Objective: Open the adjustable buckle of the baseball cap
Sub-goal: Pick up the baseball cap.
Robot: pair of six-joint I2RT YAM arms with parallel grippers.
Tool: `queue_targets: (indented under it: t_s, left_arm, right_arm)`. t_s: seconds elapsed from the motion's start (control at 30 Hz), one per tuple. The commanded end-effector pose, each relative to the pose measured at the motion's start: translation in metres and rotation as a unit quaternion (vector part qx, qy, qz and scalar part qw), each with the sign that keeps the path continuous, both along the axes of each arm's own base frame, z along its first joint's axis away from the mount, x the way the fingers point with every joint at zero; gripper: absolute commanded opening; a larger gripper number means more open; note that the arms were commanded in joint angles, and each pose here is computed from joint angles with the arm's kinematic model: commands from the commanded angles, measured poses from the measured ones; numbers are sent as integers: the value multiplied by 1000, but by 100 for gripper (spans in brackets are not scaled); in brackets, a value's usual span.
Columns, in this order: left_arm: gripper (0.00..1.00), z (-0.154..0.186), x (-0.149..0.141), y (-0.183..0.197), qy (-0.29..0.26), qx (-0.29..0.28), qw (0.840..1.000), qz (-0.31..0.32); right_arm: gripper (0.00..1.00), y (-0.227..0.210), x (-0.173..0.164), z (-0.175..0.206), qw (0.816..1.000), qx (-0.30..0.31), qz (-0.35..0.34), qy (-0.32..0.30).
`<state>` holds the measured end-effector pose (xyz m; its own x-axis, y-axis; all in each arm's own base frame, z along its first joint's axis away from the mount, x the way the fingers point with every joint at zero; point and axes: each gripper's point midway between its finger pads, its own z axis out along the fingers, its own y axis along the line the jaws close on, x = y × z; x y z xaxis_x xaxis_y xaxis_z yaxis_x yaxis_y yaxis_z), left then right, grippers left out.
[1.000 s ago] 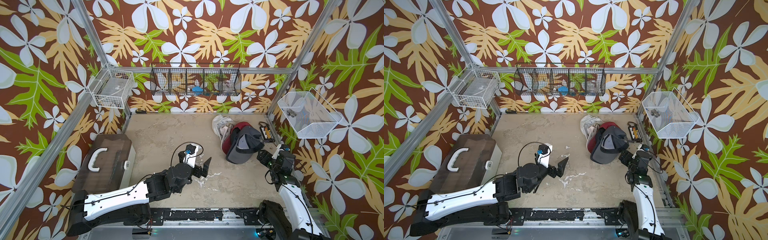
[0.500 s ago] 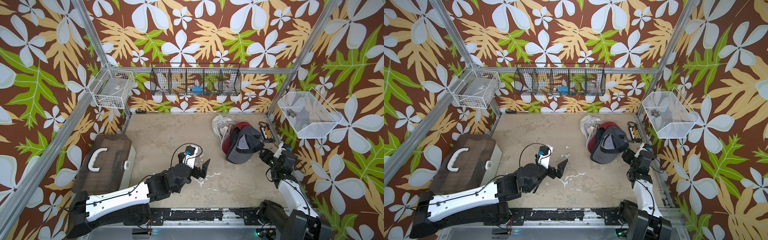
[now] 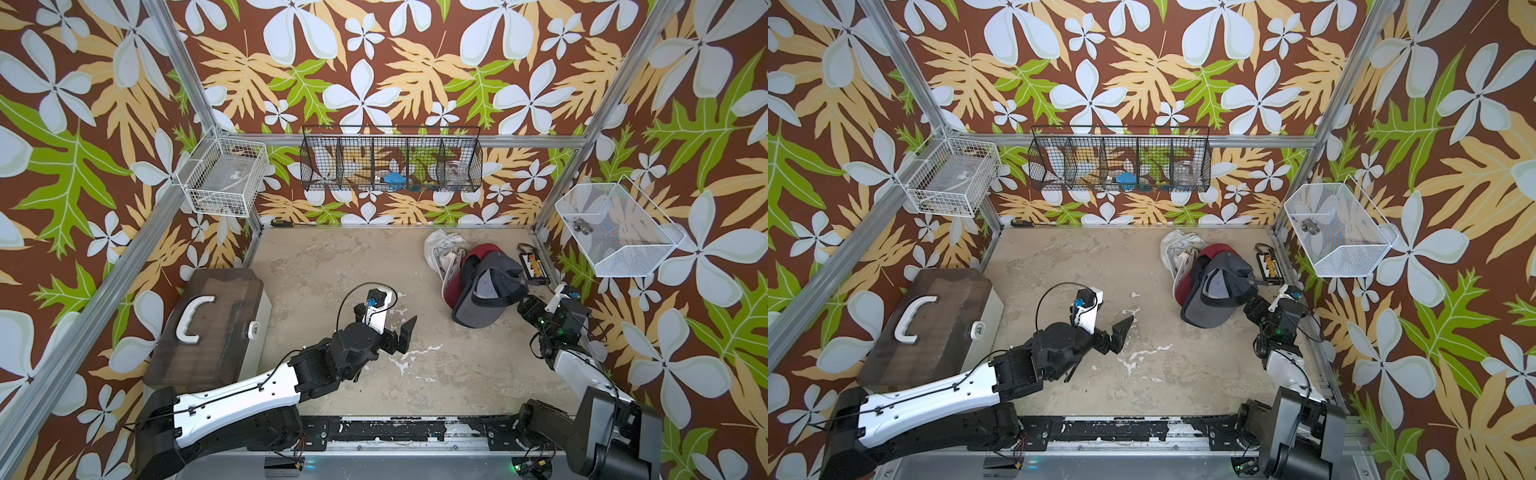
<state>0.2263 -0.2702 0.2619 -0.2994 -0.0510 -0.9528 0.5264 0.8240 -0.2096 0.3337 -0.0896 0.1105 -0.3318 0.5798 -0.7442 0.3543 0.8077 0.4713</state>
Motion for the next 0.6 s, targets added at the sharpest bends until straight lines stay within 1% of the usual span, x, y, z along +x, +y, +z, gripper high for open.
queue_targets:
  t_s: [0.0, 0.27, 0.57]
  left_arm:
    - [100, 6, 1, -4, -4, -17, 1000, -8]
    - [100, 2, 6, -2, -4, -10, 1000, -4]
    - [100, -2, 12, 2, -3, -13, 1000, -4]
  right_arm:
    - [73, -8, 10, 7, 1000, -13, -10, -16]
    - [74, -6, 26, -3, 1000, 11, 3, -17]
    - [70, -5, 47, -9, 999, 33, 16, -40]
